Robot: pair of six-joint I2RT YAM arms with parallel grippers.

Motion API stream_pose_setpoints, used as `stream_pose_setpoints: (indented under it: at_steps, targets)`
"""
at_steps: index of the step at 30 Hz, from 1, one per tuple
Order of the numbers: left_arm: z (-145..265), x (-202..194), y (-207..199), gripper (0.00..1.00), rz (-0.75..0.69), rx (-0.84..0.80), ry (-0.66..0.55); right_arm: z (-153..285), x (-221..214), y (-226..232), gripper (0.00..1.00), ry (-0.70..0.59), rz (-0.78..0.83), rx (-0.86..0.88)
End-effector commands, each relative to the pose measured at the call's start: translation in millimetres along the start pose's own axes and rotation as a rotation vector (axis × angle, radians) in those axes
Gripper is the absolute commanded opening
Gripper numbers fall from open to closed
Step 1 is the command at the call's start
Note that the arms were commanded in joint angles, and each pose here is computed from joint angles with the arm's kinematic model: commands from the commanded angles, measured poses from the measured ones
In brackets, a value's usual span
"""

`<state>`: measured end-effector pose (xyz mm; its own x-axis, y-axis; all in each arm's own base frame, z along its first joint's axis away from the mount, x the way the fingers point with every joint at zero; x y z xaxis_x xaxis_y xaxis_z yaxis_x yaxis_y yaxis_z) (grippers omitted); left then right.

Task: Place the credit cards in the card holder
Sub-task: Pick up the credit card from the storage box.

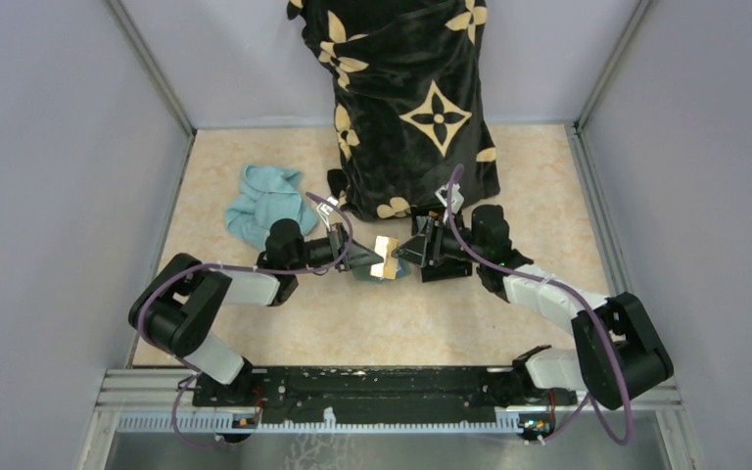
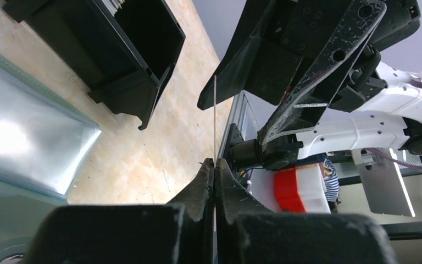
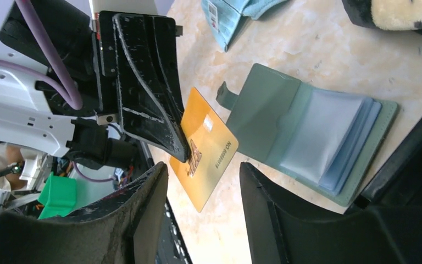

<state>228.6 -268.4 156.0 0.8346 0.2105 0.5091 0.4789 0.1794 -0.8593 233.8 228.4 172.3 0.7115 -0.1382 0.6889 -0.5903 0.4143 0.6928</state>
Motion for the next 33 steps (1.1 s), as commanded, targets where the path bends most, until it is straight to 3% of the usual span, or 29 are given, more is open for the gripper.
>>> stream_pose_setpoints:
  at_steps: [1, 8, 13, 17, 21, 22, 24, 27, 33]
  targets:
    - [0.6, 7.3, -11.0, 0.0, 0.013, -0.08, -0.053, -8.1, 11.3, 11.4, 0.5, -0.058, 0.038, 0.079]
    - [-0.2, 7.1, -11.3, 0.0, 0.03, -0.107, -0.066, -12.4, 6.0, 8.9, 0.45, -0.053, 0.02, 0.095]
    - [-1.0, 6.8, -8.9, 0.0, 0.042, -0.109, -0.07, -17.1, 4.2, 12.7, 0.34, -0.052, 0.012, 0.128]
    - [-1.1, 6.4, -6.4, 0.0, 0.049, -0.104, -0.077, -20.0, 0.7, 15.9, 0.23, -0.047, -0.006, 0.153]
    - [-1.8, 5.2, -5.3, 0.0, 0.059, -0.111, -0.074, -22.2, -0.7, 22.3, 0.0, -0.049, -0.027, 0.207]
    - [-1.9, 5.0, -4.7, 0.0, 0.063, -0.111, -0.074, -22.3, 0.0, 24.2, 0.0, -0.053, -0.031, 0.221]
    - [-1.0, 4.8, -2.2, 0.06, 0.072, -0.106, -0.075, -21.9, 2.6, 27.9, 0.0, -0.062, -0.033, 0.238]
    - [6.0, 6.7, 3.8, 0.27, 0.088, -0.076, -0.1, -20.8, 6.5, 27.7, 0.0, -0.055, -0.024, 0.195]
    - [18.0, 10.3, 25.0, 0.39, 0.085, 0.094, -0.142, -9.3, 23.7, 4.9, 0.0, -0.039, 0.094, -0.137]
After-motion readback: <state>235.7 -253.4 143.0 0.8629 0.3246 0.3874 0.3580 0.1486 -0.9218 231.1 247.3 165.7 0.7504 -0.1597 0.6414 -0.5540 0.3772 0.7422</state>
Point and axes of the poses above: each gripper's point midway between its finger pads, its own z axis back along the fingers, its own y axis along the line the jaws close on, x = y × z, the point moved 4 cm from there along z, back along the fingers
